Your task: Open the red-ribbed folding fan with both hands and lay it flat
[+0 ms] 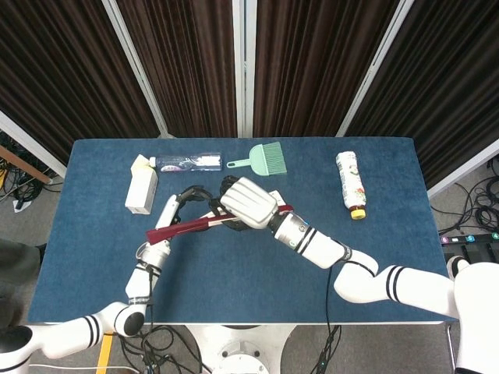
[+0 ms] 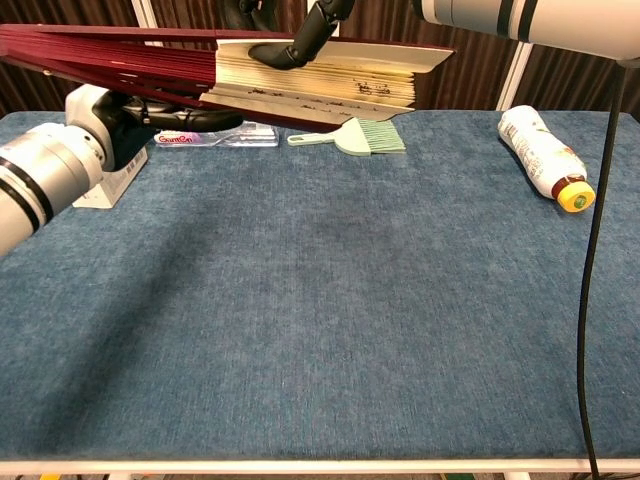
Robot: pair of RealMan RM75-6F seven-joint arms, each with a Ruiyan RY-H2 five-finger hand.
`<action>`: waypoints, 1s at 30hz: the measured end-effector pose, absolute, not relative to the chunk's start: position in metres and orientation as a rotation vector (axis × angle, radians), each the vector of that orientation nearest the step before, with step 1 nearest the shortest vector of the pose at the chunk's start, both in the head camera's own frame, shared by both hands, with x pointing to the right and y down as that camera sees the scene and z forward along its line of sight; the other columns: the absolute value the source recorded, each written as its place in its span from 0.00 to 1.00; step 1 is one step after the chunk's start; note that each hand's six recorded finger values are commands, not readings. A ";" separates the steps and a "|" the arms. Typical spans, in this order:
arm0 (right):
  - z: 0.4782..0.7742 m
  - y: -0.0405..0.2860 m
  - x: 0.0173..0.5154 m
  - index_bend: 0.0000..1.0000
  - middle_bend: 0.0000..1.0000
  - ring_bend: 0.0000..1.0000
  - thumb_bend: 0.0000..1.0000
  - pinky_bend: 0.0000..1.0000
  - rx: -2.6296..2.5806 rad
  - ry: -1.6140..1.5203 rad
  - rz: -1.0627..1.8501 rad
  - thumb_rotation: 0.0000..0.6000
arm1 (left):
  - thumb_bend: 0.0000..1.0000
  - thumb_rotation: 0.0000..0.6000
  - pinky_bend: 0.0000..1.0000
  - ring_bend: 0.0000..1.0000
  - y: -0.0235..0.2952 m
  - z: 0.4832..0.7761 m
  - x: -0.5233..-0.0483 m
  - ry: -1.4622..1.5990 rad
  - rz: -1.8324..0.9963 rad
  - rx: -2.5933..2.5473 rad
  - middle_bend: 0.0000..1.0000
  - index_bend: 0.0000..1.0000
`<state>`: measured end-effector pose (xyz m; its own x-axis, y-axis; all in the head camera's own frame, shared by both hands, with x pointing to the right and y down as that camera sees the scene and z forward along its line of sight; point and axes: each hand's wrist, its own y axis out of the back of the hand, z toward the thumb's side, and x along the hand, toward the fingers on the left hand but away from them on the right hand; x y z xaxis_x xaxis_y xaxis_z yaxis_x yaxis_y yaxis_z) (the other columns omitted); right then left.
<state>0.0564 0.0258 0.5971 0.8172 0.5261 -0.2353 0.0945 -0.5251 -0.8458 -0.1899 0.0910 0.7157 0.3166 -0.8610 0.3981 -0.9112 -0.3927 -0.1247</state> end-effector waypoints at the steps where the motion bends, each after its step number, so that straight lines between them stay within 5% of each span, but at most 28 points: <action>1: 0.597 0.026 0.056 0.86 0.66 0.46 0.92 0.28 -2.076 -0.456 0.592 1.00 | 0.19 1.00 0.32 0.23 0.091 0.716 -0.189 -1.659 0.621 2.445 0.44 0.52; 12: 0.601 0.025 0.059 0.86 0.66 0.46 0.92 0.28 -2.074 -0.458 0.608 1.00 | 0.37 1.00 0.38 0.42 0.090 0.721 -0.191 -1.728 0.625 2.406 0.68 0.76; 30: 0.598 0.028 0.078 0.86 0.66 0.46 0.92 0.28 -1.998 -0.448 0.612 1.00 | 0.40 1.00 0.41 0.44 0.090 0.728 -0.219 -1.808 0.859 2.455 0.71 0.79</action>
